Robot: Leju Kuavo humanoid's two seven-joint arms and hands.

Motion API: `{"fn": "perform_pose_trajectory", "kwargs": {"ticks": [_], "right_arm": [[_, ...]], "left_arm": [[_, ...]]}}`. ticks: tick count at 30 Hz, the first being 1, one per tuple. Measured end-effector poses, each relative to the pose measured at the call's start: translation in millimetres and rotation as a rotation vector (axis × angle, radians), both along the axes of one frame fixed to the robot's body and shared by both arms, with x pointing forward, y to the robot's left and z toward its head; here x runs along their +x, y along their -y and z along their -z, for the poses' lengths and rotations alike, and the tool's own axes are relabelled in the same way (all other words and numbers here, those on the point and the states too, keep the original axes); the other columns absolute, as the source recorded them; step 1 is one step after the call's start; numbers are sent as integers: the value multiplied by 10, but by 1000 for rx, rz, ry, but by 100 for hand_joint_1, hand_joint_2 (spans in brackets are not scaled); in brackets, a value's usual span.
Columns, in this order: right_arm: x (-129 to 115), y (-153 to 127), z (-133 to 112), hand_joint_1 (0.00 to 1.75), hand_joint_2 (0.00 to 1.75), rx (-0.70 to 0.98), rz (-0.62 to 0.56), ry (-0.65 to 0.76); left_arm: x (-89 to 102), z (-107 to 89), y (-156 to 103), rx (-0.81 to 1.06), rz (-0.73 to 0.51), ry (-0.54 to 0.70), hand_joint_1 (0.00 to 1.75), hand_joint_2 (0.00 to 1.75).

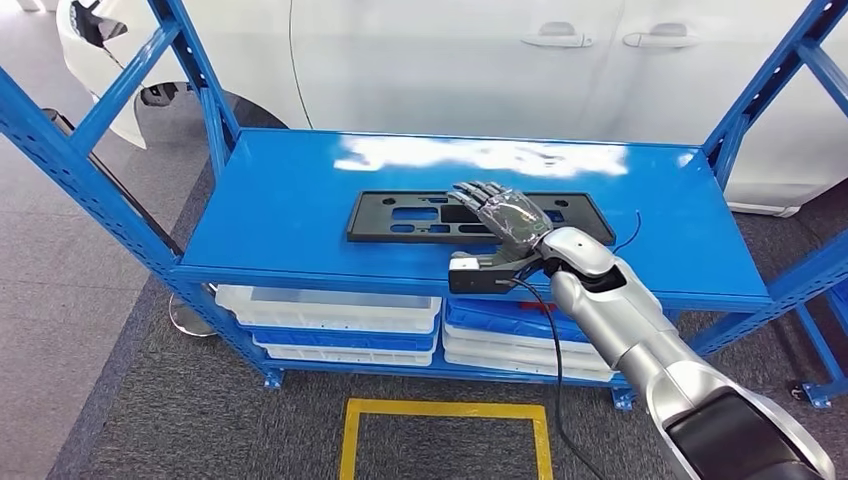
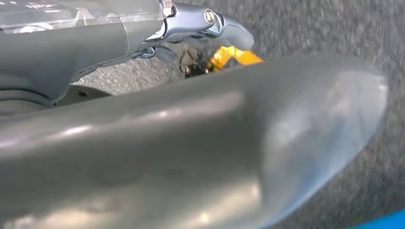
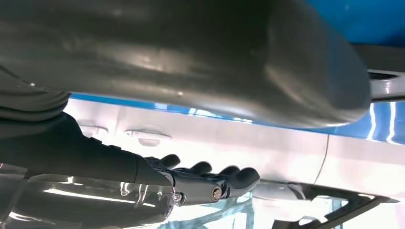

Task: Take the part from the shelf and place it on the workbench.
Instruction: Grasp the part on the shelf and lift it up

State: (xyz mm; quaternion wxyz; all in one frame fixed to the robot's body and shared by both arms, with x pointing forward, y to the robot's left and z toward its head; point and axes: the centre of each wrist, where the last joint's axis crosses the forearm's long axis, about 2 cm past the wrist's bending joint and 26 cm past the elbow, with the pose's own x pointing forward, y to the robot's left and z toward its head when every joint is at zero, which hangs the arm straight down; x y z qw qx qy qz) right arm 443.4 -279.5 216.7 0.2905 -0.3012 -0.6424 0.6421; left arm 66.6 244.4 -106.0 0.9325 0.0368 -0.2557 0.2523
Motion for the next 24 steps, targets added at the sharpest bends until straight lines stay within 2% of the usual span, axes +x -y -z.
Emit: {"fn": "perform_pose_trajectory", "kwargs": {"ticks": [8, 24], "right_arm": [[-54, -2, 161, 0, 0, 1, -16, -39], [-68, -141, 286, 0, 0, 7, -41, -78]], "left_arm": [[2, -1, 3, -2, 1, 1, 0, 0], [-7, 1, -6, 8, -6, -53, 0, 0]]}}
